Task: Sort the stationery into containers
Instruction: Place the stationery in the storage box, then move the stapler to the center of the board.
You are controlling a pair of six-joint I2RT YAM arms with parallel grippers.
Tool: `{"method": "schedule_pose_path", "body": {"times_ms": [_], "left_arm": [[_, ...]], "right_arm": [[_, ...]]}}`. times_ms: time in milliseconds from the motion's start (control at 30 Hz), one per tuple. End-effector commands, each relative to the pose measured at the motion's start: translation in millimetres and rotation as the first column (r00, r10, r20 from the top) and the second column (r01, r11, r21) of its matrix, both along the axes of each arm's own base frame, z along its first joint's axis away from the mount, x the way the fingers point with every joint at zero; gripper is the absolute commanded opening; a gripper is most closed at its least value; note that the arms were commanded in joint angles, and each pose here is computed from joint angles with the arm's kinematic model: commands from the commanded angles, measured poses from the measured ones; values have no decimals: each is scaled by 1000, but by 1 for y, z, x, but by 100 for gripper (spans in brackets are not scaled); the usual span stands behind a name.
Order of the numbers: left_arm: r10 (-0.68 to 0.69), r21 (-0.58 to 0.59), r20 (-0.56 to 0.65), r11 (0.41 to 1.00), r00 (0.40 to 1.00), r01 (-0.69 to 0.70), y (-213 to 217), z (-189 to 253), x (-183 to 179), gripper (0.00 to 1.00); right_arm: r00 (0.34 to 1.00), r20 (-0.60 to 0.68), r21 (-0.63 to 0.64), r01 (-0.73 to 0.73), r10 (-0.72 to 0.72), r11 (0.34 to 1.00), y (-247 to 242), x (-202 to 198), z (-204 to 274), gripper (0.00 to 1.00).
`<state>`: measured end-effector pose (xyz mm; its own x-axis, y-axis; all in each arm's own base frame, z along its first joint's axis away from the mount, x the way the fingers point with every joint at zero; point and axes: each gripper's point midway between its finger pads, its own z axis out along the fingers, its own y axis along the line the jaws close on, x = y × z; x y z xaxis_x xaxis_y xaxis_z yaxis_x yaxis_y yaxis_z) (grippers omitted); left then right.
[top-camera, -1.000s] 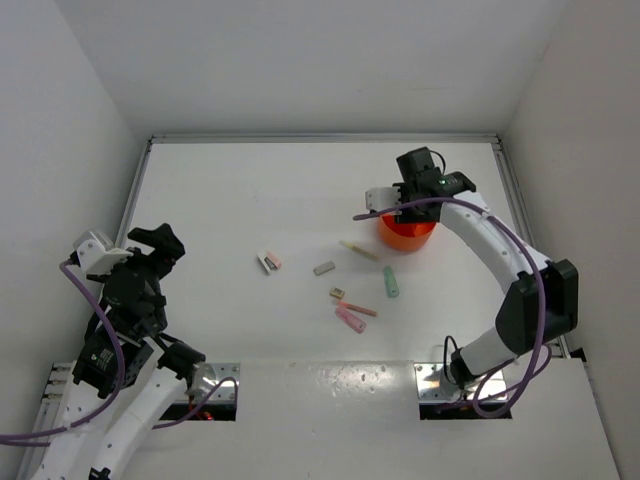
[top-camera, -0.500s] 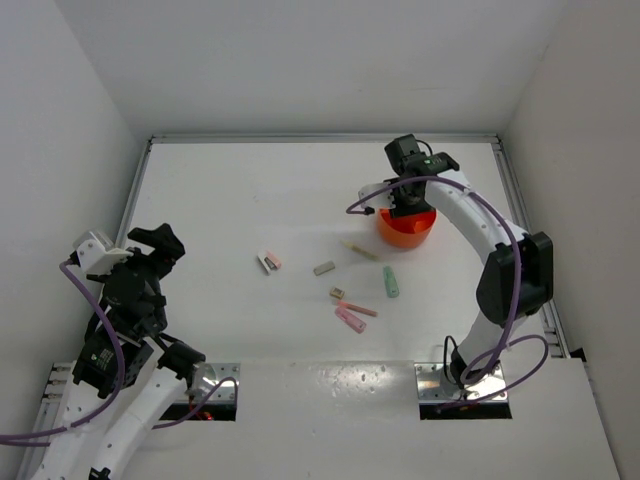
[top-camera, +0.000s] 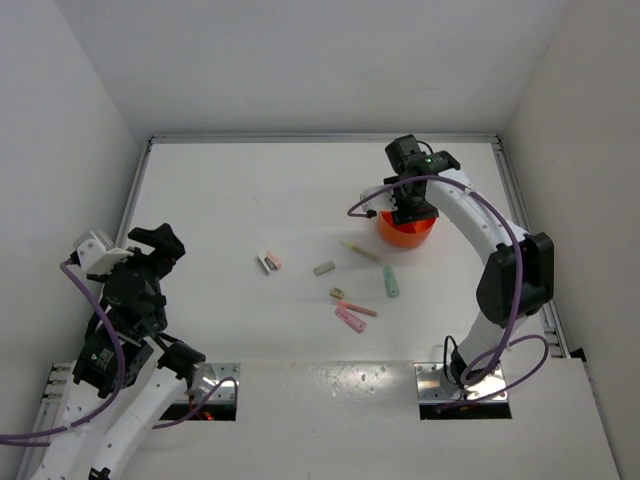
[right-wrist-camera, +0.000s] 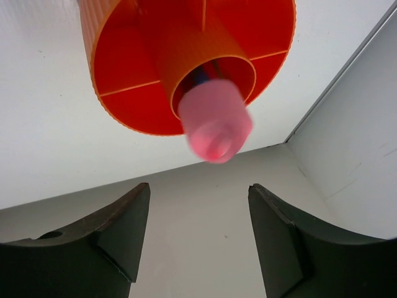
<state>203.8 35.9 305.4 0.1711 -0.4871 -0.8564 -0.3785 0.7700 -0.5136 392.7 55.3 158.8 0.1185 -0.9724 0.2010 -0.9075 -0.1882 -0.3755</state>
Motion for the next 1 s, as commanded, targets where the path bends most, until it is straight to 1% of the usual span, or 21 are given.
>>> {"method": "schedule_pose_path", "body": {"times_ms": [0,167,267,300,333,367,433,467,500,533,600,633,667,700,733,767,800,867,900,933,967], "left_arm": [[9,9,10,1000,1000,-10,1,4,3,85],[-1,8,9,1000,1000,1,0,3,3,81],[-106,42,-18,993,994,107,-21,-2,17,51],[-149,53,-28,987,988,151,-30,-3,22,28],[-192,72,-83,977,978,198,-42,-13,35,18],[-229,75,-131,968,964,240,-52,-23,43,7],[-350,54,-224,927,910,370,-83,-41,60,0],[-375,25,-357,912,856,410,-97,-76,75,0],[-450,-28,-408,876,795,481,-117,-90,79,0],[-479,-58,-461,856,747,514,-128,-106,85,16],[-511,-166,-583,836,632,523,-150,-154,92,56],[-524,-189,-591,829,613,526,-159,-158,95,73],[-533,-205,-602,822,594,531,-168,-163,95,82],[-497,-195,-621,847,606,495,-168,-166,101,88],[-489,-191,-616,853,618,485,-171,-163,104,97],[-485,-198,-618,858,619,474,-173,-163,104,97],[-491,-198,-601,856,630,478,-175,-154,109,97],[-512,-225,-604,845,611,485,-182,-157,110,82],[-522,-239,-600,841,606,486,-184,-157,109,71],[-539,-257,-604,829,588,496,-188,-160,107,47],[-538,-270,-601,832,591,484,-183,-160,110,36]], "right_arm": [[1000,24,13,-5,5,1000,-1,1,10,65],[998,59,43,-13,11,999,3,3,19,63],[989,145,166,-5,-19,986,18,10,49,53],[984,175,210,-5,-32,978,21,7,60,29],[973,226,292,-27,-42,956,33,13,75,10],[964,256,357,-27,-70,934,40,13,83,0],[934,275,613,14,-230,790,62,0,115,0],[908,277,717,23,-315,696,71,2,123,0],[877,153,843,124,-455,523,81,-6,127,28],[891,81,895,133,-447,427,95,-16,131,99],[898,-88,929,230,-431,289,113,-39,117,100],[920,-173,936,265,-351,233,129,-55,116,100],[913,-230,930,308,-336,200,135,-60,107,100],[889,-322,917,378,-324,125,144,-67,105,79],[871,-368,903,418,-327,98,147,-67,98,37],[851,-404,889,452,-336,75,149,-67,92,0],[835,-440,874,482,-330,55,152,-69,90,0],[833,-460,867,496,-308,46,156,-71,80,2],[826,-470,862,506,-310,41,154,-75,73,7],[831,-469,866,500,-299,30,155,-79,75,9],[839,-457,874,485,-296,24,155,-79,77,11]]}}
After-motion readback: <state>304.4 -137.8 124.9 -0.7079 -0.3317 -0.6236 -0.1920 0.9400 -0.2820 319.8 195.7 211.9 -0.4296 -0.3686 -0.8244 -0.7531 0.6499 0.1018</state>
